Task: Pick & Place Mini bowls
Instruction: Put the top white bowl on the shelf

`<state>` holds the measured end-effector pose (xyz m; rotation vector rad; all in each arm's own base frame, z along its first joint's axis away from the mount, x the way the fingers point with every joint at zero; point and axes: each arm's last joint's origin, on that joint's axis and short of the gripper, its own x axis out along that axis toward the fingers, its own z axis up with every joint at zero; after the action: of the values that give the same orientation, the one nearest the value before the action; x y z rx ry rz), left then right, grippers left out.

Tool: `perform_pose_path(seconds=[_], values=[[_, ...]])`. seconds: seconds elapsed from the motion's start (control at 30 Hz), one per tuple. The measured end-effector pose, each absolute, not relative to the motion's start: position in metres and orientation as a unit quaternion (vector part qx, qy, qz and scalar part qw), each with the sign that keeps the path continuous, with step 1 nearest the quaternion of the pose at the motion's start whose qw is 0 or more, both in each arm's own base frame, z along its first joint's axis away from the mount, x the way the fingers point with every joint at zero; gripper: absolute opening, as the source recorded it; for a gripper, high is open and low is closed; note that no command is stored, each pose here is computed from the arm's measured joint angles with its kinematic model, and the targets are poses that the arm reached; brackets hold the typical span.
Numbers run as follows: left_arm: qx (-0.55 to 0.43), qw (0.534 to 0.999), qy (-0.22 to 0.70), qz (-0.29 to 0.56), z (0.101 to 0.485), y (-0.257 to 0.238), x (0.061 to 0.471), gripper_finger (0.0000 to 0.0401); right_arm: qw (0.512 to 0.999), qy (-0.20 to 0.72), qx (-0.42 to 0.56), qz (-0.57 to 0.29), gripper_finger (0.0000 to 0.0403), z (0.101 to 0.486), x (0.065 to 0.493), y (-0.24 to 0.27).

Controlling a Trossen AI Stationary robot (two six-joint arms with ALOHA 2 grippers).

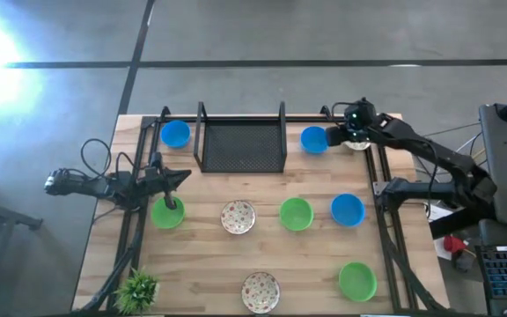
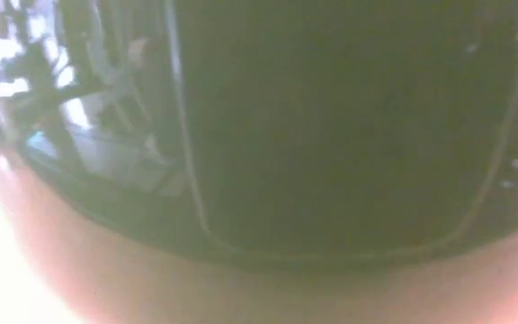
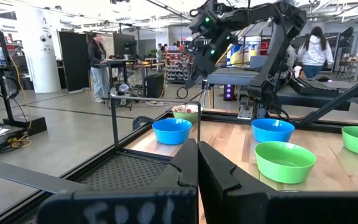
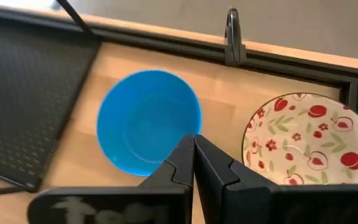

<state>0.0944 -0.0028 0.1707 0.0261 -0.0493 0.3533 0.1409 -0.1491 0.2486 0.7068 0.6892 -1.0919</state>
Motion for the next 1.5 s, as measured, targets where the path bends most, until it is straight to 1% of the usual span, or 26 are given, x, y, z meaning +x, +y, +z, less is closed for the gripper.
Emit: perform_pose_path(seconds=[0.27, 0.4, 0.53, 0.73, 0.87, 1.0, 1.2, 1.5], values=[[0.013, 0.984, -0.025, 0.176, 0.171, -0.003, 0.094, 0.0000, 0.703, 0.364, 0.321, -0.519, 0.0008, 0.227, 0.148, -0.163], [0.013, 0.984, -0.025, 0.176, 0.171, -0.003, 0.094, 0.0000, 0.690, 0.382, 0.326, -0.522, 0.0013, 0.224, 0.152, -0.172], [0.013, 0.984, -0.024, 0.176, 0.171, -0.003, 0.094, 0.0000, 0.679, 0.404, 0.321, -0.522, 0.0039, 0.226, 0.157, -0.180], [0.013, 0.984, -0.025, 0.176, 0.171, -0.003, 0.094, 0.0000, 0.646, 0.446, 0.316, -0.532, 0.0101, 0.227, 0.163, -0.190], [0.013, 0.984, -0.025, 0.176, 0.171, -0.003, 0.094, 0.0000, 0.617, 0.481, 0.323, -0.533, 0.0140, 0.221, 0.164, -0.196], [0.013, 0.984, -0.024, 0.176, 0.171, -0.003, 0.094, 0.0000, 0.599, 0.498, 0.327, -0.535, 0.0167, 0.212, 0.165, -0.200], [0.013, 0.984, -0.025, 0.176, 0.171, -0.003, 0.094, 0.0000, 0.578, 0.521, 0.332, -0.534, 0.0188, 0.198, 0.167, -0.206], [0.013, 0.984, -0.025, 0.176, 0.171, -0.003, 0.094, 0.0000, 0.547, 0.557, 0.337, -0.526, 0.0187, 0.174, 0.165, -0.218]])
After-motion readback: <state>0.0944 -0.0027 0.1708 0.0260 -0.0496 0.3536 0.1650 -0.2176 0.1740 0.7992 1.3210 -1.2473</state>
